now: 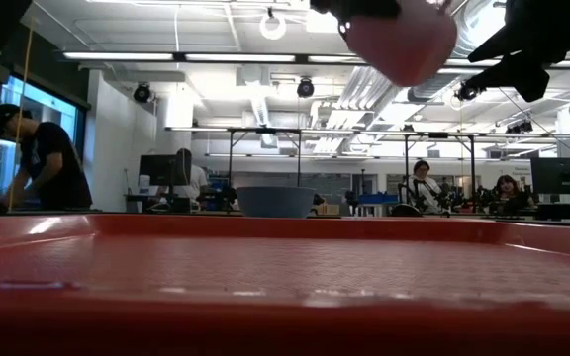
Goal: Set up tray
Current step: Put the purple mug in the top right of the tray
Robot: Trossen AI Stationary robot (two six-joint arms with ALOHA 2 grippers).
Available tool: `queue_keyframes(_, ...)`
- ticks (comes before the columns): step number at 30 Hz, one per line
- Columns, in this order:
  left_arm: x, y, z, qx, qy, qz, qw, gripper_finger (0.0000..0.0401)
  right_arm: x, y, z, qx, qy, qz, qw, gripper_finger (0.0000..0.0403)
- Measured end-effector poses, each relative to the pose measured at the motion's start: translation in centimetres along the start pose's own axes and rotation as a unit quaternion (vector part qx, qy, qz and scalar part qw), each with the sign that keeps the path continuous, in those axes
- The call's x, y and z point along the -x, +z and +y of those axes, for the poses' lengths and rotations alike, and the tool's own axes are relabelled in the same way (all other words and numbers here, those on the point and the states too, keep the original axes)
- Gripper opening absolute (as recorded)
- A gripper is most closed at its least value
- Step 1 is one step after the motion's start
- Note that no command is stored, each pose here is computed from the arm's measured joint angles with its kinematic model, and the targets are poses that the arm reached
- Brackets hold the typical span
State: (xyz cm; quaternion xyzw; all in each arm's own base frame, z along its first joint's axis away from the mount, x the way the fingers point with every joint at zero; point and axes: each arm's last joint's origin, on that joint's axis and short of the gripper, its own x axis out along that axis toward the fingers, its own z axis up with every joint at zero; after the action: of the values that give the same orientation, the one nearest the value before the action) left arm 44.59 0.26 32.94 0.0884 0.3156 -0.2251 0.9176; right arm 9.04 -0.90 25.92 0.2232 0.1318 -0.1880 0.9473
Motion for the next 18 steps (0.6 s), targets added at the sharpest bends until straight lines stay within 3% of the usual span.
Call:
queue_keyframes(7,-2.3,-1.3,0.8,0.006,0.030,0.054,0.998,0.0024,0.0,0.0,0.0,0.002,0.000,0.000,1.000,0.0208)
queue_keyframes(11,-3.3,-0.5,1.0,-0.028,0.052,0.079,0.995,0.0024,0.0,0.0,0.0,0.002,0.000,0.000,1.000,0.0208)
queue_keyframes(16,-4.2,1.3,1.2,-0.055,0.042,0.106,0.992,0.0024,-0.1,-0.1,-0.1,0.002,-0.007,0.002,1.000,0.0208)
queue_keyframes(18,-5.1,1.3,1.1,-0.076,0.048,0.087,0.992,0.0024,-0.1,-0.1,-0.1,0.002,-0.008,0.003,1.000,0.0208)
